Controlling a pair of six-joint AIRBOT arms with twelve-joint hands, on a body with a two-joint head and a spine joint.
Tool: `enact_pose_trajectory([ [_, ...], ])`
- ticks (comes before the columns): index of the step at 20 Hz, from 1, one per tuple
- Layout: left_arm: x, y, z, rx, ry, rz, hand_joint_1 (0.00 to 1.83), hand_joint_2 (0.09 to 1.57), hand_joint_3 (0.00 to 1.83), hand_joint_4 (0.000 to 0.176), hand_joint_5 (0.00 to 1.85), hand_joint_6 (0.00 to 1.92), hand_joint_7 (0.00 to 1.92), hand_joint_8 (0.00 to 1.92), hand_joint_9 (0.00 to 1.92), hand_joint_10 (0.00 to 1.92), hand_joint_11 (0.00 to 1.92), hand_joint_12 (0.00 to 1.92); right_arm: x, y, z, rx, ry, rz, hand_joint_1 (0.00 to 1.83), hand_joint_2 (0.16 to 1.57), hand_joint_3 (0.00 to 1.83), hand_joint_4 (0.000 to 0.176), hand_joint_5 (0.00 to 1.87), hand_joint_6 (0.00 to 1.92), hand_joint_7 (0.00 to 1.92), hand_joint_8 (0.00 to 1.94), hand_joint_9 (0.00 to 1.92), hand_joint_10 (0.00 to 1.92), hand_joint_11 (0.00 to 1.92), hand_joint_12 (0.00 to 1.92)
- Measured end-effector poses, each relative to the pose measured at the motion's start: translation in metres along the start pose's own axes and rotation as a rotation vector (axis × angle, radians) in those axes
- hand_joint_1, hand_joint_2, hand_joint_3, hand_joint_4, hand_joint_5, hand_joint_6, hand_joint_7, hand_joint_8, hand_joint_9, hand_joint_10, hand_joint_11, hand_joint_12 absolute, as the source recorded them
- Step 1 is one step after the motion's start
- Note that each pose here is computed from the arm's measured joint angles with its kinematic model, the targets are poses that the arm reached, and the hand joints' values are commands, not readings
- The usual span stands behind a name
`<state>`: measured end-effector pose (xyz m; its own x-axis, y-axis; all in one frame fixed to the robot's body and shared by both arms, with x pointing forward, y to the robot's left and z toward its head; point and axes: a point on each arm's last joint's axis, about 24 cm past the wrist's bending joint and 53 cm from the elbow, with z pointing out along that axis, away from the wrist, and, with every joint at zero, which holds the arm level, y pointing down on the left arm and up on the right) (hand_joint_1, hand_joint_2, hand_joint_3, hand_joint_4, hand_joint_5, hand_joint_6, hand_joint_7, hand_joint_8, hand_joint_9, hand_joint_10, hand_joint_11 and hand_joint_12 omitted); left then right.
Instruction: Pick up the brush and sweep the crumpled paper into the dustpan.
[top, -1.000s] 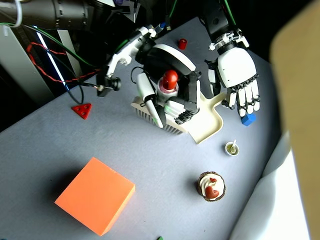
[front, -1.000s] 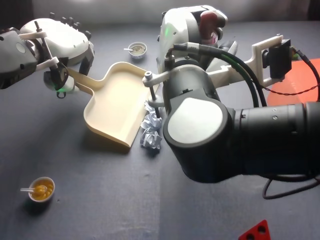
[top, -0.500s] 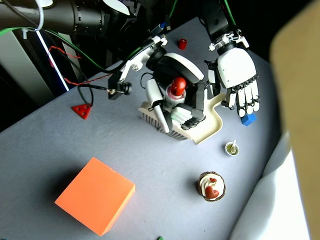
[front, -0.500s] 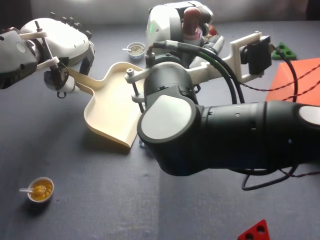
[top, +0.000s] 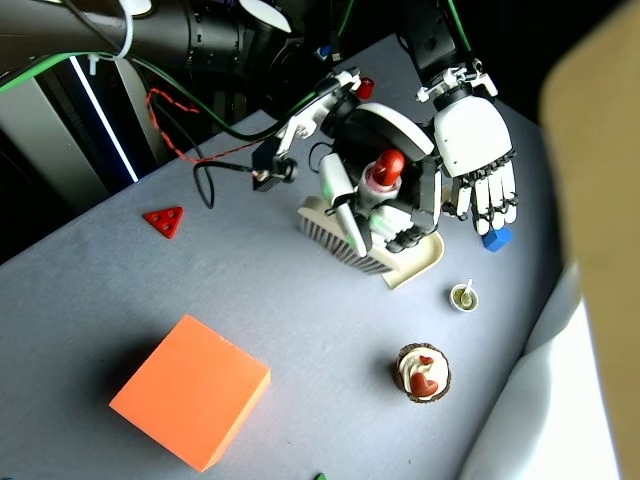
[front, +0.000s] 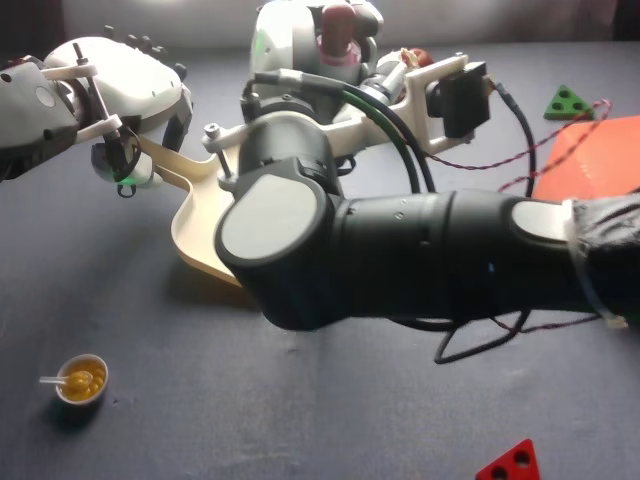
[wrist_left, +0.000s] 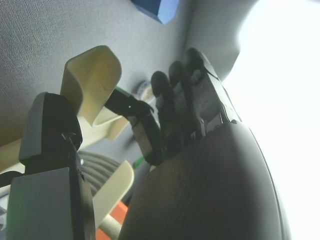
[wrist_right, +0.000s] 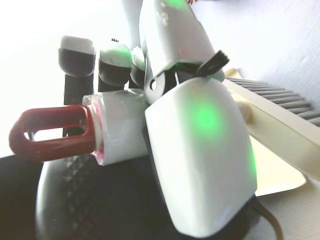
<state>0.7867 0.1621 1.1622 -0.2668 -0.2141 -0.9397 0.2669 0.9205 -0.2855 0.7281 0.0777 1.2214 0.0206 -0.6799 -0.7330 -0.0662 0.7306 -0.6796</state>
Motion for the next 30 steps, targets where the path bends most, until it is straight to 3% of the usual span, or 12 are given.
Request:
enact_pose_trajectory([
  [11, 0.001, -0.005, -0.001, 0.008, 0.000, 0.000, 1.11, 1.14, 0.00, 0.000, 0.93, 1.05, 0.42, 0.00, 0.30, 0.01, 0.28, 0.07, -0.010, -0.001, 0.024, 0.045, -0.021, 0.013, 1.51, 1.17, 0.00, 0.176, 1.01, 1.92, 1.09, 1.94, 1.04, 1.92, 0.89, 1.92],
  [13, 0.001, -0.005, -0.001, 0.008, 0.000, 0.001, 1.12, 1.14, 0.00, 0.000, 0.93, 1.05, 0.40, 0.00, 0.28, 0.00, 0.27, 0.07, -0.013, 0.002, 0.022, 0.042, -0.026, 0.018, 1.52, 1.17, 0.00, 0.176, 1.01, 1.92, 1.11, 1.94, 1.09, 1.92, 0.96, 1.92],
  [17, 0.001, -0.005, -0.001, 0.008, 0.000, 0.000, 1.11, 1.14, 0.00, 0.000, 0.93, 1.06, 0.40, 0.00, 0.29, 0.00, 0.26, 0.07, -0.027, 0.002, 0.020, 0.041, -0.066, 0.077, 1.53, 1.17, 0.00, 0.176, 1.01, 1.92, 1.10, 1.94, 1.08, 1.92, 0.98, 1.92],
  [20, 0.001, -0.005, -0.001, 0.010, 0.001, 0.000, 1.11, 1.15, 0.00, 0.000, 0.93, 1.06, 0.41, 0.00, 0.28, 0.00, 0.26, 0.07, -0.048, -0.010, 0.020, 0.054, -0.108, 0.129, 1.52, 1.16, 0.00, 0.176, 1.05, 1.92, 1.13, 1.94, 1.11, 1.92, 1.03, 1.92],
  [23, 0.001, -0.006, -0.001, 0.010, 0.001, -0.001, 1.10, 1.15, 0.00, 0.000, 0.91, 1.08, 0.41, 0.00, 0.28, 0.00, 0.24, 0.06, -0.056, -0.012, 0.017, 0.056, -0.129, 0.116, 1.53, 1.17, 0.00, 0.176, 1.04, 1.92, 1.13, 1.94, 1.11, 1.92, 1.02, 1.92],
  [26, 0.002, -0.006, -0.001, 0.010, 0.002, -0.001, 1.11, 1.15, 0.00, 0.000, 0.91, 1.09, 0.40, 0.00, 0.27, 0.00, 0.24, 0.06, -0.050, -0.017, 0.015, 0.045, -0.127, 0.101, 1.53, 1.16, 0.00, 0.176, 1.04, 1.92, 1.12, 1.94, 1.10, 1.92, 1.04, 1.92],
  [30, 0.001, -0.006, -0.001, 0.011, 0.001, -0.003, 1.10, 1.15, 0.00, 0.000, 0.91, 1.08, 0.41, 0.00, 0.29, 0.00, 0.26, 0.08, -0.027, -0.047, 0.013, 0.075, -0.103, 0.052, 1.52, 1.17, 0.00, 0.176, 1.03, 1.92, 1.12, 1.94, 1.09, 1.92, 1.01, 1.92],
])
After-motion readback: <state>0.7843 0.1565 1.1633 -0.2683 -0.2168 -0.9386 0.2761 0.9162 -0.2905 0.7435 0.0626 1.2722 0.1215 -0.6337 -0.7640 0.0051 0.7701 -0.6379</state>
